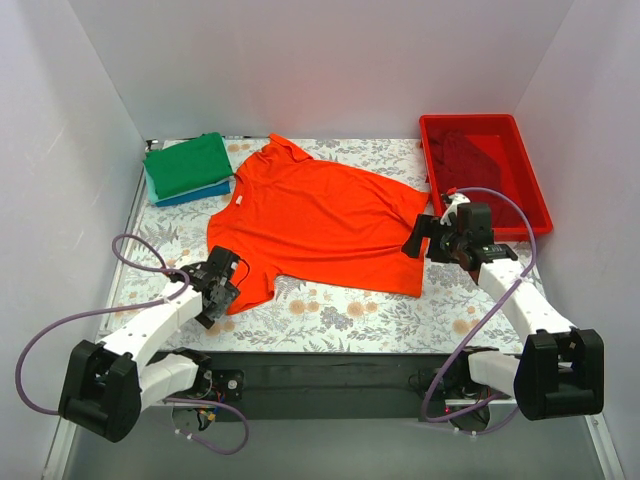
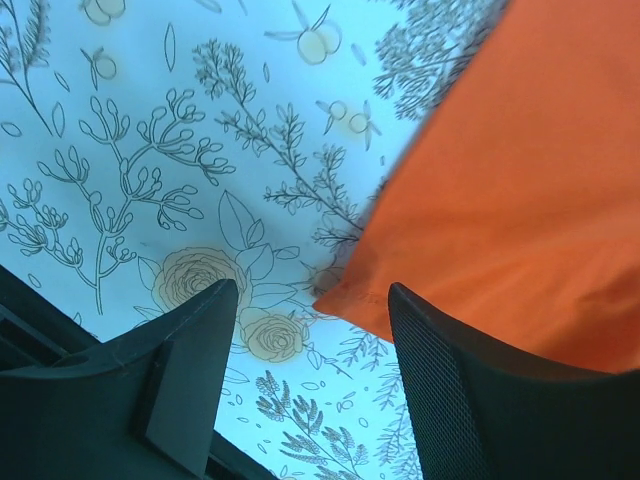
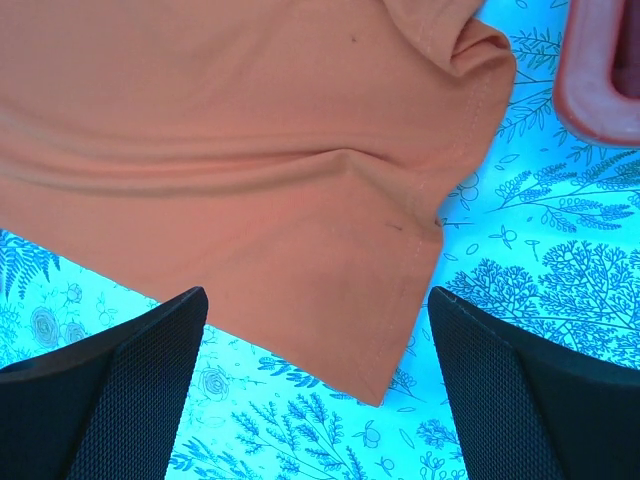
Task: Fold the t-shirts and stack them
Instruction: Fold the tshirt
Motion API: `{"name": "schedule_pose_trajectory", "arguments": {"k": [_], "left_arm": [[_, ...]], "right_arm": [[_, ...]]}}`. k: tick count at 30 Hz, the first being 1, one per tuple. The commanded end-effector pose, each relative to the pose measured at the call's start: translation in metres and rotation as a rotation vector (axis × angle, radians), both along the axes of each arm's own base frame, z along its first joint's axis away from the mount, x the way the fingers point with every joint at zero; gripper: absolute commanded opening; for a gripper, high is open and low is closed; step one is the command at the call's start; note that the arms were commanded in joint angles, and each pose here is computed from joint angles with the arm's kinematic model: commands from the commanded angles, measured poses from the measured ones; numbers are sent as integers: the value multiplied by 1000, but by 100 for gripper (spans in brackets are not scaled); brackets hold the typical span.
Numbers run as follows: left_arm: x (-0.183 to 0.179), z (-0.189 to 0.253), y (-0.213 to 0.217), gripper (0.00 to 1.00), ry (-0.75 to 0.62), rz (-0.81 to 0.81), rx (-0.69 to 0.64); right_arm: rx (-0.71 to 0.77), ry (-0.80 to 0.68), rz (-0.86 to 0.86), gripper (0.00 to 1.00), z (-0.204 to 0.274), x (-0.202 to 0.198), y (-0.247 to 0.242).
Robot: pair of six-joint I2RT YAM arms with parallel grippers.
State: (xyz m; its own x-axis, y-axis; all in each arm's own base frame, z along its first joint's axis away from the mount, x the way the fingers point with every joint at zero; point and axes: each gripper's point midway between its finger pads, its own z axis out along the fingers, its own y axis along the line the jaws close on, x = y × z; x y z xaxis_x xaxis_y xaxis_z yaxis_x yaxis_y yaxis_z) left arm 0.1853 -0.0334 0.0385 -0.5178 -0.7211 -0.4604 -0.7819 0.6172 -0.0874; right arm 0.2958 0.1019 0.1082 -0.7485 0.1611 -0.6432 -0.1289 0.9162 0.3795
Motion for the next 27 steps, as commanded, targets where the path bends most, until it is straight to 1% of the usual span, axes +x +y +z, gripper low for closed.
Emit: {"name": "schedule_pose_trajectory", "arguments": {"k": [1, 6, 10, 11, 12, 14, 16, 19, 20, 22, 25, 27], "left_arm": [[0, -9, -13, 60, -24, 18, -80], [-2, -21, -14, 60, 0, 6, -84], [-4, -26, -15, 55, 10, 1, -85], [-4, -26, -15, 53, 11, 0, -85], [-5, -27, -14, 49, 14, 0, -83], [-7, -29, -13, 47, 20, -1, -81], [-6, -31, -15, 42, 13, -8, -88], [-4, -35, -21, 37, 3, -31, -119], [-5, -38, -21, 35, 13, -31, -119], [-5, -41, -24, 25, 19, -41, -128], [-6, -44, -25, 18, 21, -52, -135], [-4, -45, -30, 7, 6, -66, -159]], "right_arm": [[19, -28, 32, 97, 8, -2, 0], [25, -27, 30, 97, 7, -4, -1], [27, -30, 24, 97, 7, -5, -4], [26, -30, 21, 97, 7, -5, -4], [28, -32, 20, 97, 8, -5, -4], [28, -32, 20, 97, 8, -6, -4], [29, -32, 19, 97, 8, -7, -5], [24, -28, 16, 97, 6, -10, -6], [21, -15, 16, 97, 2, -13, -6], [12, -2, 15, 97, -4, -17, -8], [1, 10, 8, 97, -9, -22, -10], [-9, 31, -6, 97, -16, -28, -14]]}}
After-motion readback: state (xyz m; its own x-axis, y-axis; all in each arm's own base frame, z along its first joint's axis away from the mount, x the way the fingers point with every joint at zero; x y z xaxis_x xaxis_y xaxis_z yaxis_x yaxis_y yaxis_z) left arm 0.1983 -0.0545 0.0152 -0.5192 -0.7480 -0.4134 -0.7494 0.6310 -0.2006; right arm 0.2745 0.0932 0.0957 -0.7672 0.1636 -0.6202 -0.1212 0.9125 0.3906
